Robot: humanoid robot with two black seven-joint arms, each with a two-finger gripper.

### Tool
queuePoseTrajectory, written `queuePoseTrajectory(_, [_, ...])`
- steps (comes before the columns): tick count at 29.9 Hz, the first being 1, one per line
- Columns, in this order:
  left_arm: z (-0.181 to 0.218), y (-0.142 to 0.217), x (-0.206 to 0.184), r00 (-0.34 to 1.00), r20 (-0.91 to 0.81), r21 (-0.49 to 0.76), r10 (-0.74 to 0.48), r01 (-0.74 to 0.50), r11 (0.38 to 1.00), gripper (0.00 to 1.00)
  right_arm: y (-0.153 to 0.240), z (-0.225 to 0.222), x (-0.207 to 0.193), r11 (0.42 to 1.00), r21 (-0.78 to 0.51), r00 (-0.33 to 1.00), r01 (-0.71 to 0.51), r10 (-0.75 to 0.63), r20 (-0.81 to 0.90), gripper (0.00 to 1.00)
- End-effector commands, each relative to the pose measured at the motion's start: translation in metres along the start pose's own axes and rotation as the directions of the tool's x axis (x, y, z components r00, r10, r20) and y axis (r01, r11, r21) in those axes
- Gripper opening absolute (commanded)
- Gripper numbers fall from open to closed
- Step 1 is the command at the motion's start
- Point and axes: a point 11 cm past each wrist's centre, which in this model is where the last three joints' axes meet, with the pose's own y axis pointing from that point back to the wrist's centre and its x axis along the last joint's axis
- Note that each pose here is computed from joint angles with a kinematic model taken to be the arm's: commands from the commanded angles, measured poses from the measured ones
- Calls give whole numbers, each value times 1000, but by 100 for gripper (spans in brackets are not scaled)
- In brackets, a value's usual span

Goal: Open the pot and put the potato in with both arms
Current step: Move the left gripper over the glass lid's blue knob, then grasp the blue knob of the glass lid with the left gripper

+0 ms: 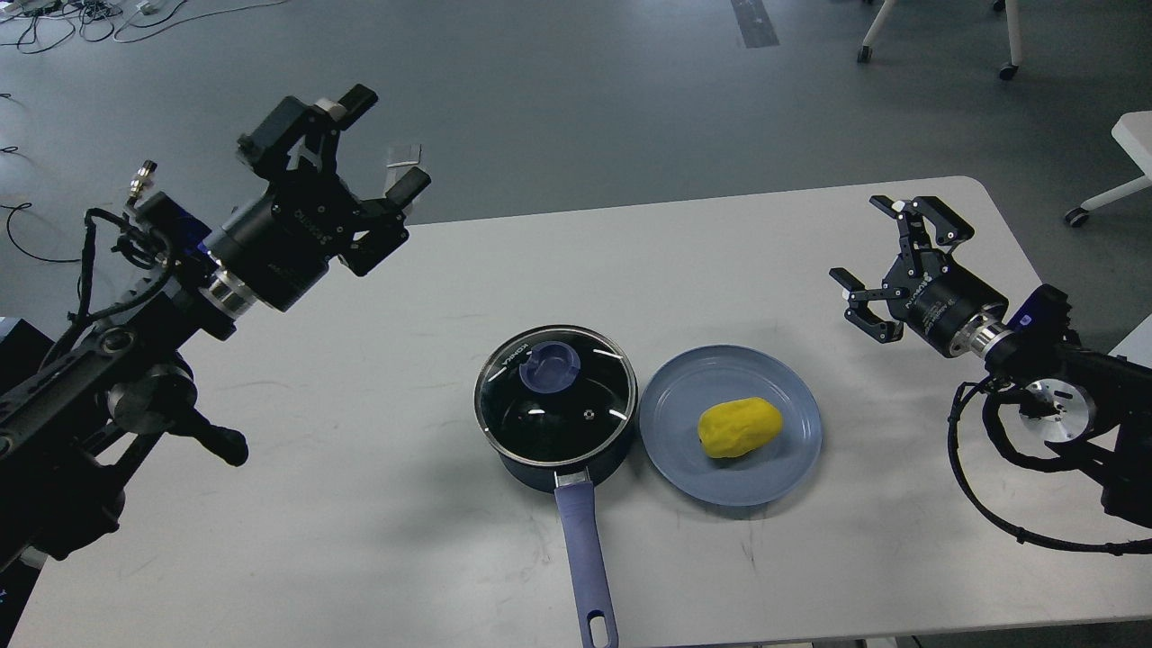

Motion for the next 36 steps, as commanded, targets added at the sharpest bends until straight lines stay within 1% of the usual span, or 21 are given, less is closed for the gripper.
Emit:
queuePoseTrajectory(1, [9,-14,-44,927,291,85,-237,222,971,98,1,1,1,1000,-2,1000,-2,2,1,100])
queuePoseTrajectory(2, [7,-16,-58,876,370,131,-308,279,951,98,2,2,1,1000,-4,1000,-3,3,2,100])
queuePoseTrajectory(4, [4,-18,-70,819,440,178,-369,323,929,98,2,3,1,1000,-5,1000,-4,4,3,100])
queuePoseTrajectory(6, [-7,-21,-86,695,561,264,-450,365,893,98,1,3,-1,1000,-5,1000,2,-2,6,100])
queuePoseTrajectory(7, [-9,-22,-87,660,593,283,-461,365,887,98,1,3,-1,1000,-5,1000,2,-2,6,100])
queuePoseTrajectory(8, [-14,-22,-90,590,641,329,-491,366,870,98,1,3,-1,1000,-5,1000,2,-2,6,100])
queuePoseTrajectory(10, [-20,-20,-89,526,677,373,-515,358,856,98,1,3,-1,1000,-4,1000,3,-3,6,100])
queuePoseTrajectory(12, [-31,-17,-88,408,729,443,-550,332,833,98,0,2,-2,1000,-3,1000,4,-4,5,100])
queuePoseTrajectory(13, [-35,-15,-87,379,738,460,-559,324,827,98,0,2,-2,1000,-3,1000,4,-4,5,100])
queuePoseTrajectory(15, [-47,-13,-90,278,769,496,-575,309,812,98,1,3,-1,1000,-4,1000,3,-3,6,100])
queuePoseTrajectory(18, [-54,-12,-92,241,774,513,-586,305,803,98,1,3,-1,1000,-5,1000,2,-2,6,100])
queuePoseTrajectory(20, [-66,-10,-85,218,764,547,-607,278,789,98,1,3,-1,1000,-5,1000,2,-2,6,100])
queuePoseTrajectory(22, [-73,-7,-80,220,755,564,-618,262,783,98,2,4,-1,1000,-6,1000,2,-1,7,100])
queuePoseTrajectory(27, [-84,-13,-85,237,744,566,-625,274,778,98,2,4,0,1000,-6,1000,0,0,6,100])
queuePoseTrajectory(31, [-92,-17,-84,219,742,580,-634,266,770,98,1,3,-1,1000,-4,1000,2,-2,5,100])
queuePoseTrajectory(36, [-103,-19,-80,236,729,594,-642,248,765,98,1,3,-1,1000,-4,1000,2,-2,5,100])
